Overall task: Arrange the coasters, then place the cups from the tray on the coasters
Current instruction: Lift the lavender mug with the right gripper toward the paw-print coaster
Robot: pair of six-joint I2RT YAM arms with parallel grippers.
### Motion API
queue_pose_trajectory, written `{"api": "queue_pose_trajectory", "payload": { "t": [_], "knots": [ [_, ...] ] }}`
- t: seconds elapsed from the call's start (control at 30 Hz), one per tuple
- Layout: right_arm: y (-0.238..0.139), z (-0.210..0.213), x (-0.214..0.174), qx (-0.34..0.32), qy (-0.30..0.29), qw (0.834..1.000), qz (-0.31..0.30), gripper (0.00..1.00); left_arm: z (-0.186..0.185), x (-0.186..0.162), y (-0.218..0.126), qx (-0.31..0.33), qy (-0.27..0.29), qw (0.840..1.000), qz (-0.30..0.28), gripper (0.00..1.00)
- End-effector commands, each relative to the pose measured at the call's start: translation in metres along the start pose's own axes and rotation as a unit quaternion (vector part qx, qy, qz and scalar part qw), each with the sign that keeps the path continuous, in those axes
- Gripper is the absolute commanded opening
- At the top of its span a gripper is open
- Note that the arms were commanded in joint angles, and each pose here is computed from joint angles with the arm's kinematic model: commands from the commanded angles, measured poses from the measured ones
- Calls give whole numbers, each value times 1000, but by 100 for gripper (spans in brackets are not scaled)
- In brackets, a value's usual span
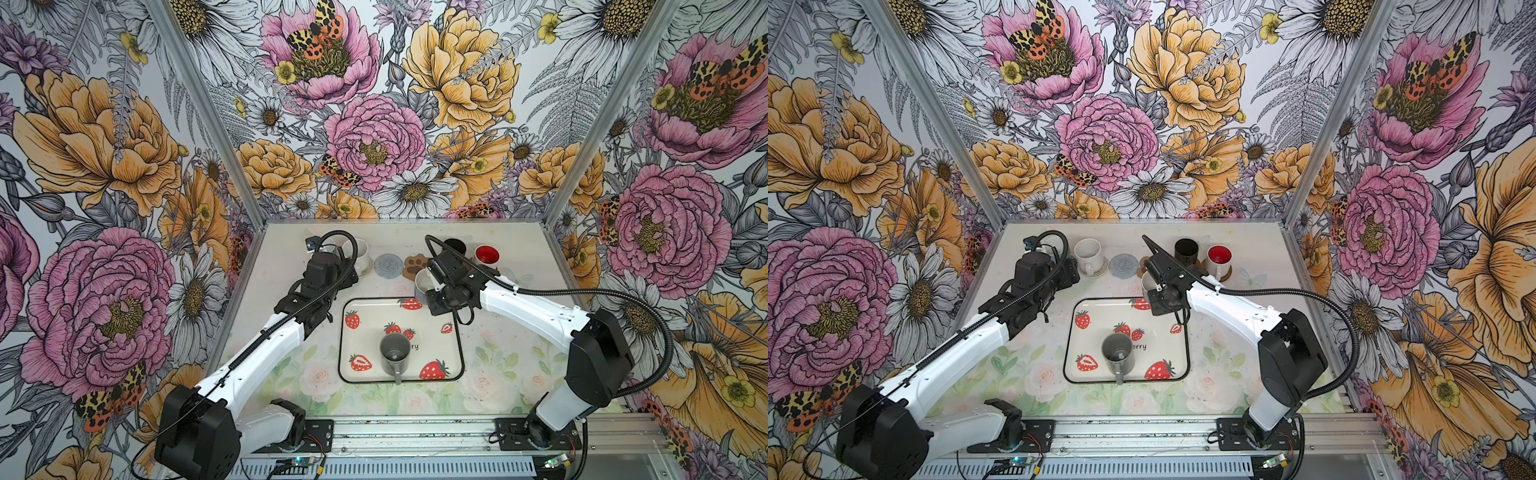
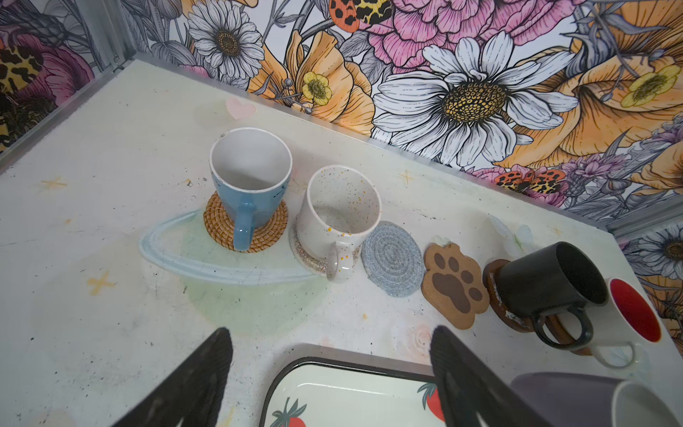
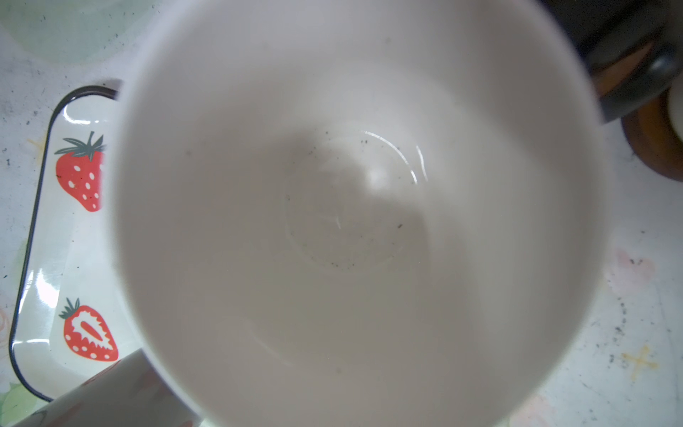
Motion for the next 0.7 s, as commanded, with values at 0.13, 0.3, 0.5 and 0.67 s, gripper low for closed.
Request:
{"api": "queue_pose_trajectory", "payload": {
  "t": [0.13,0.3,0.5,0.67],
  "knots": [
    [-12,0,47,24,-4,998,-56,0,3,0,1,-6,-13,1000,-2,86],
    [-11,-4,67,26,-3,997,-66,0,4,1,1,-6,-15,1000,-1,86],
    [0,-7,89,32,-1,997,-68,0,3,1,1,-13,-17,1000,-3,86],
    [11,-9,106,31,0,997,-70,0,4,0,1,-12,-18,1000,-2,86]
  ]
}}
Point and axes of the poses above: each gripper's point midway between its finger pads, its own y axis out along the fingers, its own z axis along the line the jaws close on, x = y × z, the point moved 6 cm from there along -y, back along the fingers, and after that the axes turned 6 degrees about y, right-handed, at the moved point
